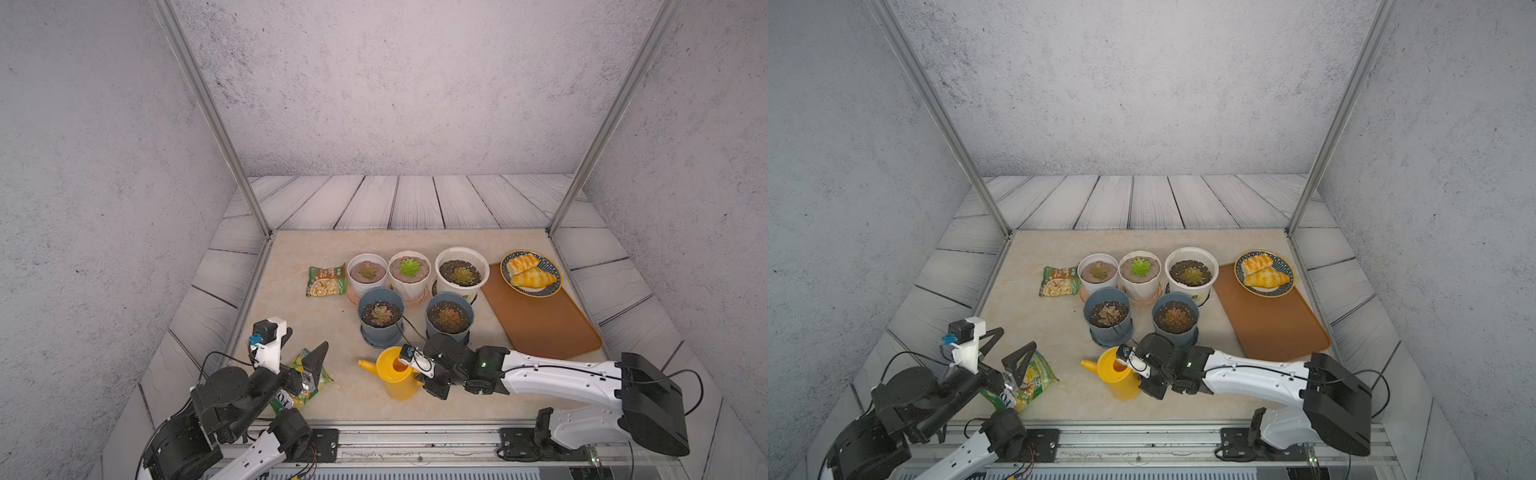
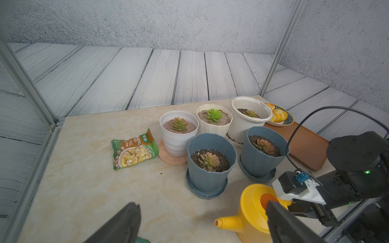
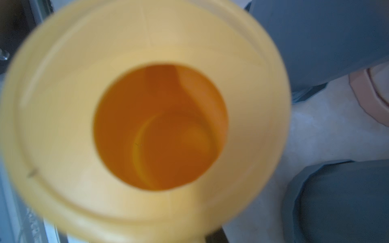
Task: Water the succulent around the soil edge
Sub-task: Place the watering can at the center of the board, then reset both arms
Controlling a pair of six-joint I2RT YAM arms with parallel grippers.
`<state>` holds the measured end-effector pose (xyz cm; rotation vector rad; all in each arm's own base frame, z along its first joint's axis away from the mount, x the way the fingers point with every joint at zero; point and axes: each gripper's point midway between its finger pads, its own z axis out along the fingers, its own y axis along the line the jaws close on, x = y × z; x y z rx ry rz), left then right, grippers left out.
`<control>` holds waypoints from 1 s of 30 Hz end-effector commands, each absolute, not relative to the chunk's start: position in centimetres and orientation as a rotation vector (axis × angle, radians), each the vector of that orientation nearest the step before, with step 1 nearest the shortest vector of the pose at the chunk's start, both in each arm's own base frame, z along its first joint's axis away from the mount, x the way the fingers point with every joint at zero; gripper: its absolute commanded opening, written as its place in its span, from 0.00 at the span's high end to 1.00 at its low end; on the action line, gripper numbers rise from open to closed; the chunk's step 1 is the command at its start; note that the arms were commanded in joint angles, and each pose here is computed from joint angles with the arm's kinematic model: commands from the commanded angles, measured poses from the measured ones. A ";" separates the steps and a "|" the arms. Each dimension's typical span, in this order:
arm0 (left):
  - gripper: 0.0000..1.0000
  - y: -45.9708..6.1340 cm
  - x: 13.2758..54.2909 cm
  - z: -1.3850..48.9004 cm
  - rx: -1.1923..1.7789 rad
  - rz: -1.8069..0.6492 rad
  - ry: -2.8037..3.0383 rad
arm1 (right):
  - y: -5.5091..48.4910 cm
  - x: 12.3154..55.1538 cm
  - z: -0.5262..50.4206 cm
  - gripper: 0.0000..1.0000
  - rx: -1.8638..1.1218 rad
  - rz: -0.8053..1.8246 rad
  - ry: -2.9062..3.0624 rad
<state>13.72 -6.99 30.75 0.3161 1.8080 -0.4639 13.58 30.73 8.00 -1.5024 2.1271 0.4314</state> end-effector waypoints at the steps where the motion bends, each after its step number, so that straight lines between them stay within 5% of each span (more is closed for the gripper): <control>1: 0.02 -6.7 13.6 30.8 0.317 -0.450 1.798 | 31.4 13.4 8.2 0.89 -1.527 0.428 2.126; 6: 0.02 -6.7 13.7 30.7 0.317 -0.449 1.802 | 30.8 13.3 8.7 0.69 -1.522 0.404 2.158; 7: 0.02 -6.7 13.7 30.7 0.317 -0.449 1.804 | 30.6 13.2 8.9 0.13 -1.521 0.401 2.164; 8: 0.02 -6.7 13.7 30.6 0.319 -0.447 1.806 | 30.4 13.1 9.1 0.00 -1.521 0.399 2.171; 19: 0.02 -6.7 13.8 30.4 0.313 -0.440 1.815 | 27.0 13.2 15.4 0.00 -1.400 0.363 2.139; 30: 0.02 -7.0 13.7 30.2 0.319 -0.466 1.812 | 11.3 22.8 28.4 0.00 -0.399 -0.209 1.812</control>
